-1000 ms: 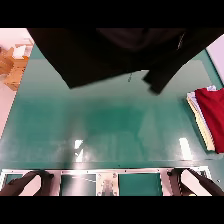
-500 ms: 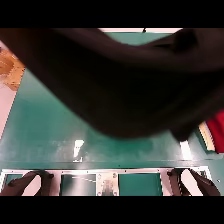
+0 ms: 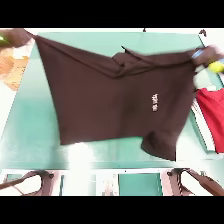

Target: Fold the shirts.

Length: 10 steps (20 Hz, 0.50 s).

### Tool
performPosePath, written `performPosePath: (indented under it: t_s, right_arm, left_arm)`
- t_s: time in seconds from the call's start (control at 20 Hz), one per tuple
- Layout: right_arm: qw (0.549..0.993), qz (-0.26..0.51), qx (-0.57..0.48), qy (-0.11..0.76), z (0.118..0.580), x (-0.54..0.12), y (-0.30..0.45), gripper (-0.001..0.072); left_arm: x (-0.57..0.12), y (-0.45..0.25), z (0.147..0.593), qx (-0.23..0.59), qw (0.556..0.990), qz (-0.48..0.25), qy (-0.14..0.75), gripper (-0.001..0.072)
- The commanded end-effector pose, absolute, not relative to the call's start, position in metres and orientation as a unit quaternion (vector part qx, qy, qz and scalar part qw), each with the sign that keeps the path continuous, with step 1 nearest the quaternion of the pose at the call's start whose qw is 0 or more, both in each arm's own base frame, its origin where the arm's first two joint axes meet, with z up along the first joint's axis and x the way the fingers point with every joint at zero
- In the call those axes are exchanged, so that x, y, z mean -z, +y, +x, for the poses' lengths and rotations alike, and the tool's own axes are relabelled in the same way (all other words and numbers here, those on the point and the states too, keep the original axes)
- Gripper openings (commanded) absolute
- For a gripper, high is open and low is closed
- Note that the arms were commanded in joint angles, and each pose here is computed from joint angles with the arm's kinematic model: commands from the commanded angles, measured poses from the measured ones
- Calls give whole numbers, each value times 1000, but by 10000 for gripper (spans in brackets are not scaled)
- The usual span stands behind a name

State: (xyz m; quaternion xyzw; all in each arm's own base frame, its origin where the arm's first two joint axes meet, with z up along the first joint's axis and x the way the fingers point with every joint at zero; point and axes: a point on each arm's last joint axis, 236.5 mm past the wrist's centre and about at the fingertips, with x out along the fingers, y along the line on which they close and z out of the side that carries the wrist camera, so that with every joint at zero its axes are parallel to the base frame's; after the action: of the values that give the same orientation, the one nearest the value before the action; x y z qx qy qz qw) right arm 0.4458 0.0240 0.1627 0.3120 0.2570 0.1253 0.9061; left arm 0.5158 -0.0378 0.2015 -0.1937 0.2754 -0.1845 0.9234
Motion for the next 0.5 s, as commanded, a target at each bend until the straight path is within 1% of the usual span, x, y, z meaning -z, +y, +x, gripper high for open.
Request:
performPosePath:
  t_s: [0.0, 0.05, 0.1, 0.15, 0.2, 0.3, 0.4, 0.45]
  right_arm:
    - [873, 331, -47, 356, 476, -5, 27, 53]
    - [862, 336, -45, 378, 484, 17, 27, 205]
    - [848, 344, -56, 399, 491, 30, 29, 370]
    - [834, 357, -74, 414, 493, 30, 27, 397]
    - [826, 367, -93, 418, 492, 18, 18, 397]
    - [825, 372, -112, 411, 484, -16, -15, 397]
    - [825, 374, -125, 405, 460, -43, -49, 397]
    - [823, 370, -129, 410, 446, -48, -60, 397]
  left_arm:
    - [-83, -63, 560, 204, 879, -266, 340, 25]
    - [-62, -67, 563, 202, 869, -279, 355, 61]
    - [-49, -66, 563, 195, 859, -296, 370, 383]
    - [-47, -60, 562, 184, 850, -320, 377, 590]
    - [-55, -49, 558, 183, 843, -333, 381, 590]
    - [-78, -22, 536, 206, 824, -344, 399, 589]
    - [-87, -2, 500, 233, 785, -365, 442, 589]
    - [-83, 3, 476, 247, 756, -375, 476, 589]
